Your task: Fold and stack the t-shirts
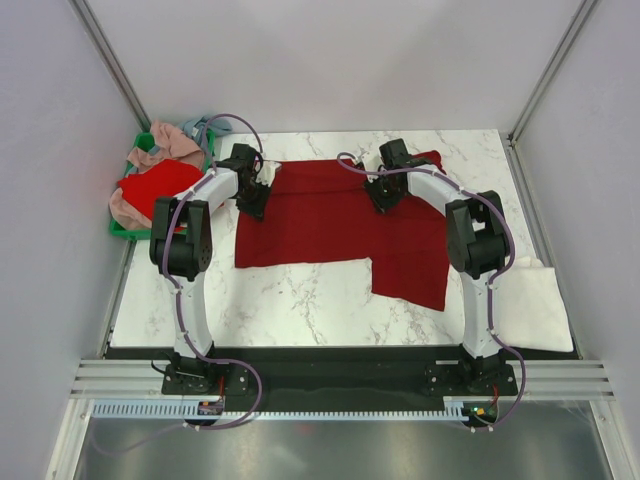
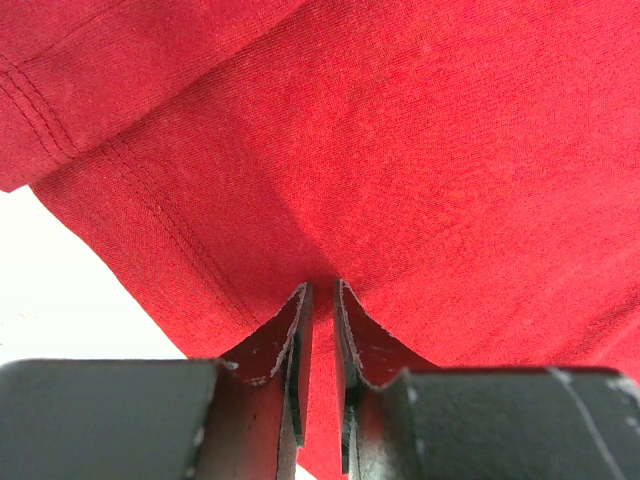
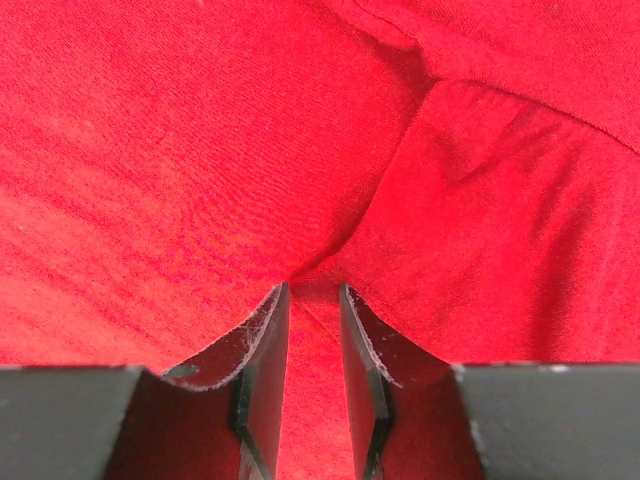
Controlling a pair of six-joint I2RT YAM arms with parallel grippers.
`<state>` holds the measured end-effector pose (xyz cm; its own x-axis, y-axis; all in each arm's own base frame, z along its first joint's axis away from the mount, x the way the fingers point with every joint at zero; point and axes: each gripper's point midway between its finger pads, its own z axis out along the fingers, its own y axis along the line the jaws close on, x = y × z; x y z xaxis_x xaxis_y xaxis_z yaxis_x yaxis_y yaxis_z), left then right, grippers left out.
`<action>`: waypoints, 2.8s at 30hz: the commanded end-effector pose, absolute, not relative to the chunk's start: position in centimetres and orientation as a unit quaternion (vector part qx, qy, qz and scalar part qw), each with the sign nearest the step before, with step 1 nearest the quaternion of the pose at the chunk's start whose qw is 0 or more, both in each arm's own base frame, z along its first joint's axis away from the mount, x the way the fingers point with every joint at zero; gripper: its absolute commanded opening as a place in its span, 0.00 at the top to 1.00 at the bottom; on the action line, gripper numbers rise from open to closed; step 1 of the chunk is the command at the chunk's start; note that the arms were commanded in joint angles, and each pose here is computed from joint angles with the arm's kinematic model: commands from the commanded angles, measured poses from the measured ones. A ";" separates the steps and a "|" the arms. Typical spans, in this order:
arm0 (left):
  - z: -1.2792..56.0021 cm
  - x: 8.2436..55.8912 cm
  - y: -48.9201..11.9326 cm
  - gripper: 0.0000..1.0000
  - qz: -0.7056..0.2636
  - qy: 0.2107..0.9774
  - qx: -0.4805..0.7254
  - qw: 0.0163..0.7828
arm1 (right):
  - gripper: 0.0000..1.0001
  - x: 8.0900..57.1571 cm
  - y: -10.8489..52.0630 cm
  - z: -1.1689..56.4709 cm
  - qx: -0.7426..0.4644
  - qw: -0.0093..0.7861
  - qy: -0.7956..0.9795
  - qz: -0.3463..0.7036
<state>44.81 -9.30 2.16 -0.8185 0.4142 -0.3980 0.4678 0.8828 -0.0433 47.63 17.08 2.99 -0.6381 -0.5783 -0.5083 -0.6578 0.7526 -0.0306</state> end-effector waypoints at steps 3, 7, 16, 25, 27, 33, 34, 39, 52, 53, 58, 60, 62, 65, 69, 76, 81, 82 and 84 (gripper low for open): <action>3.6 45.3 -9.7 0.80 -0.076 0.950 0.220 0.208 | 0.67 48.7 17.8 3.6 -0.340 0.269 0.898 0.079; 3.5 45.4 -9.7 0.80 -0.076 0.950 0.220 0.209 | 0.80 48.9 17.9 3.5 -0.342 0.270 0.897 0.073; 3.3 45.2 -9.6 0.80 -0.075 0.951 0.219 0.206 | 1.00 48.5 17.4 5.5 -0.343 0.286 0.893 0.062; 3.3 45.4 -9.9 0.80 -0.081 0.950 0.219 0.207 | 1.00 47.7 17.4 7.5 -0.343 0.296 0.890 0.062; 3.7 45.5 -9.8 0.80 -0.079 0.948 0.223 0.211 | 1.00 47.1 17.2 8.1 -0.350 0.292 0.888 0.063; 7.1 43.3 -9.5 0.80 -0.079 0.930 0.263 0.243 | 0.87 40.9 14.2 9.9 -0.408 0.271 0.870 0.054; 6.9 42.2 -9.4 0.78 -0.082 0.923 0.286 0.244 | 0.81 40.1 13.5 9.9 -0.414 0.271 0.867 0.050; 10.5 39.9 -10.2 0.75 -0.103 0.892 0.328 0.292 | 0.58 34.5 9.1 9.5 -0.477 0.270 0.836 0.020; 7.5 36.2 -10.8 0.67 -0.152 0.916 0.309 0.207 | 0.49 24.0 5.8 4.7 -0.651 0.242 0.719 -0.014; 7.4 35.9 -10.9 0.66 -0.158 0.915 0.310 0.203 | 0.49 24.0 5.9 4.7 -0.650 0.239 0.721 -0.008; 6.0 34.6 -10.4 0.62 -0.151 0.918 0.317 0.182 | 0.46 23.4 5.9 4.0 -0.675 0.224 0.703 -0.003; 6.0 34.5 -10.2 0.61 -0.146 0.919 0.317 0.182 | 0.45 22.8 6.2 3.7 -0.689 0.218 0.691 0.012; 6.0 34.4 -10.1 0.61 -0.143 0.920 0.316 0.182 | 0.45 21.4 6.3 3.8 -0.710 0.189 0.678 0.043; 5.9 34.3 -9.7 0.60 -0.132 0.922 0.316 0.181 | 0.45 20.2 6.8 4.1 -0.717 0.177 0.670 0.072; 5.7 34.0 -9.3 0.60 -0.124 0.923 0.318 0.177 | 0.45 19.1 6.5 3.7 -0.724 0.157 0.666 0.086; 5.4 33.8 -9.0 0.60 -0.118 0.924 0.319 0.174 | 0.45 18.0 5.4 2.4 -0.738 0.130 0.658 0.077; 5.5 34.0 -8.8 0.60 -0.110 0.924 0.320 0.178 | 0.45 18.8 5.3 1.8 -0.727 0.135 0.670 0.062; 5.4 34.0 -8.7 0.60 -0.108 0.925 0.320 0.178 | 0.45 18.8 5.2 1.6 -0.725 0.133 0.673 0.062; 5.2 33.8 -8.5 0.60 -0.106 0.925 0.322 0.175 | 0.45 19.1 5.0 1.3 -0.724 0.131 0.674 0.056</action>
